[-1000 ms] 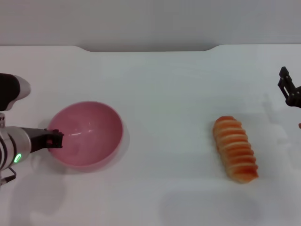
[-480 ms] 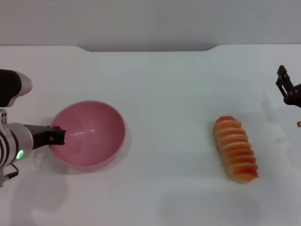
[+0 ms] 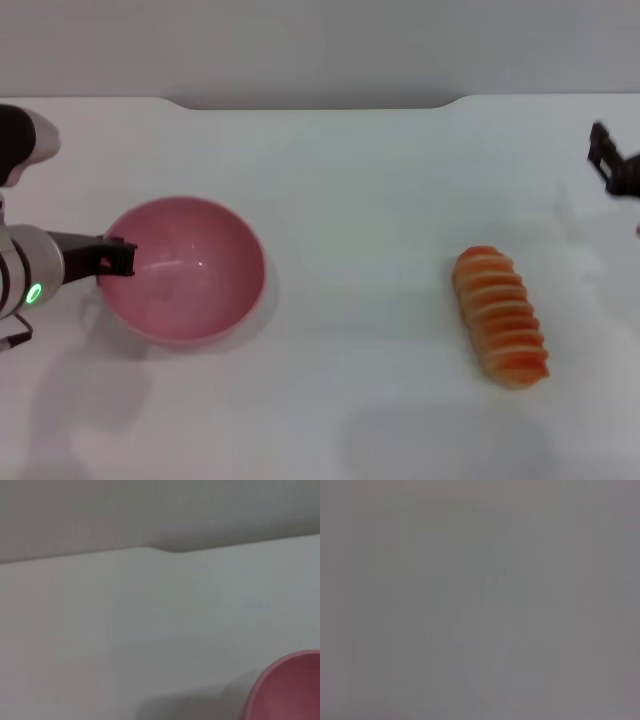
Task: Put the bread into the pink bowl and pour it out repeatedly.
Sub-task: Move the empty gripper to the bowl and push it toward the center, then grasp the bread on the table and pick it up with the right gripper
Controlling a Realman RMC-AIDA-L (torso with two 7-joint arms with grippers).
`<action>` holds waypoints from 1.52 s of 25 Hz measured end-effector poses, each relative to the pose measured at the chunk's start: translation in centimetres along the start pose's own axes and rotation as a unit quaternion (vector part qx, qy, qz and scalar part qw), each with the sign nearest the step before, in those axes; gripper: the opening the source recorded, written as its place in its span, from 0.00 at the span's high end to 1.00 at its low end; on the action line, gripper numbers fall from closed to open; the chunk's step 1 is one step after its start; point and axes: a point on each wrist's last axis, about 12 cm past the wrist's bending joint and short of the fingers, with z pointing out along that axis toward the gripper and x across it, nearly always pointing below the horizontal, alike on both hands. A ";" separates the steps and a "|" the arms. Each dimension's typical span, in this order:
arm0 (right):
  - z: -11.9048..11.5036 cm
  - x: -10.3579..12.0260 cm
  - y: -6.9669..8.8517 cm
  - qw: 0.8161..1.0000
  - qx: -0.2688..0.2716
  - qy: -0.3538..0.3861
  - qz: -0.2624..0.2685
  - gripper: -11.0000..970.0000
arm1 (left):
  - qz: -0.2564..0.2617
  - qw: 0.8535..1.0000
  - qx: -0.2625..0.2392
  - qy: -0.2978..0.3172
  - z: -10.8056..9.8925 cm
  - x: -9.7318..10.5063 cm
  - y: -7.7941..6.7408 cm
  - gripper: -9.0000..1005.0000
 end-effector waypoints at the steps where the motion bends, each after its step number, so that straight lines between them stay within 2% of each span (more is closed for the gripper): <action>1: 0.2 -0.9 -0.1 1.000 0.002 0.009 -0.004 0.37 | 0.002 1.000 0.000 -0.003 -0.1 -0.2 0.0 0.94; 5: 1.2 -4.9 -0.6 0.998 0.014 0.066 -0.010 0.37 | 0.008 1.000 0.003 -0.010 -0.2 -0.8 -0.2 0.94; 9: 2.3 -8.5 -0.2 0.988 0.018 0.147 -0.044 0.38 | 0.011 1.000 0.005 -0.019 -0.2 -1.4 -0.3 0.94; 14: 4.1 -10.8 1.0 0.967 0.010 0.247 -0.070 0.38 | 0.021 0.999 0.006 -0.024 -0.2 -2.2 -0.5 0.94; 15: 4.2 -10.7 1.4 0.963 0.004 0.260 -0.075 0.38 | 0.023 0.999 0.006 -0.023 -0.2 -2.3 -0.5 0.94; 16: 4.4 -10.7 2.4 0.958 -0.015 0.274 -0.081 0.38 | 0.025 0.999 0.007 -0.021 -0.2 -2.5 -0.6 0.94; 17: 4.4 -10.7 2.4 0.958 -0.015 0.274 -0.081 0.38 | 0.025 0.999 0.007 -0.021 -0.2 -2.5 -0.6 0.94; 25: 3.6 -9.0 7.8 0.943 -0.095 0.306 -0.091 0.38 | 0.025 0.999 0.011 -0.022 -0.2 -2.6 -0.7 0.94; 38: 2.4 -6.0 9.4 0.925 -0.096 0.358 -0.084 0.38 | 0.030 0.999 0.012 -0.024 -0.1 -2.8 -0.8 0.94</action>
